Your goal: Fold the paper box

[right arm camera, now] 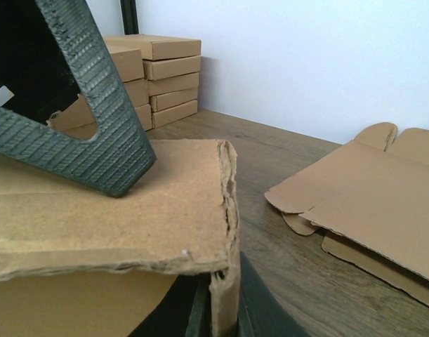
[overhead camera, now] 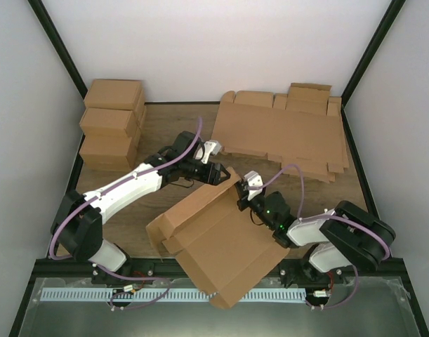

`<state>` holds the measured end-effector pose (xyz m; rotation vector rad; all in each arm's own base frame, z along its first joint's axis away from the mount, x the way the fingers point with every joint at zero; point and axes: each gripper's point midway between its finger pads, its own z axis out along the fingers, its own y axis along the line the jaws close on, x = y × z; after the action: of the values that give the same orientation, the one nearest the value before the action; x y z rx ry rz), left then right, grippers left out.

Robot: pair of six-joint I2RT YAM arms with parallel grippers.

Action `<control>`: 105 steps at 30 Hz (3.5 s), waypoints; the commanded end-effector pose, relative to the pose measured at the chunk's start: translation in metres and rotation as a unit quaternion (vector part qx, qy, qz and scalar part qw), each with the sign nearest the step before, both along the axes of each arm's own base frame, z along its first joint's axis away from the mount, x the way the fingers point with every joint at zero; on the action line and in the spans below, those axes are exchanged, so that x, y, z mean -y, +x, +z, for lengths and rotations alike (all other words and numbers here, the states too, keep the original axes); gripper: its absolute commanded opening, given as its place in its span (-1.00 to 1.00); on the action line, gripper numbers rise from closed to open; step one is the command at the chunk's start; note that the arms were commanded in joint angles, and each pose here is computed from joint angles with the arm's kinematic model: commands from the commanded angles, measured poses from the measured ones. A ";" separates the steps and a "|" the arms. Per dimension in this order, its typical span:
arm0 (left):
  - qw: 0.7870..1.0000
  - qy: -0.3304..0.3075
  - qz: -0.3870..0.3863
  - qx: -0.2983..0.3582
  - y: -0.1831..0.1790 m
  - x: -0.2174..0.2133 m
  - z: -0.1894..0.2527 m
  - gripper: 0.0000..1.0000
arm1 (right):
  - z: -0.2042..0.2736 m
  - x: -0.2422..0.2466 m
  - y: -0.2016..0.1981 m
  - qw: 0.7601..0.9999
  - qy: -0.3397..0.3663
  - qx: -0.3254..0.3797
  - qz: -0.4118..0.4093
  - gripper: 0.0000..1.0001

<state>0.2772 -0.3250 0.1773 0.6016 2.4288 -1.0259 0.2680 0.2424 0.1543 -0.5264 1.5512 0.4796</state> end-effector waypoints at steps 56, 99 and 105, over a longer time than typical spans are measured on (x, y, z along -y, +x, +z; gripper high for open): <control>1.000 0.000 0.003 -0.005 -0.014 -0.009 0.001 0.48 | -0.066 0.002 0.023 0.992 0.008 -0.104 -0.070 -0.99; 0.954 0.142 0.212 0.155 -0.046 -0.168 0.109 0.86 | 0.036 0.105 0.051 0.825 0.426 -0.250 -0.275 -0.99; 0.968 0.131 0.147 0.158 -0.045 -0.144 0.142 0.10 | 0.019 0.091 0.055 0.811 0.460 -0.267 -0.242 -0.99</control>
<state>0.2392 -0.1750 0.2920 0.3054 2.3141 -0.4293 0.3143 0.1409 0.1587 0.7454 1.7676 0.7681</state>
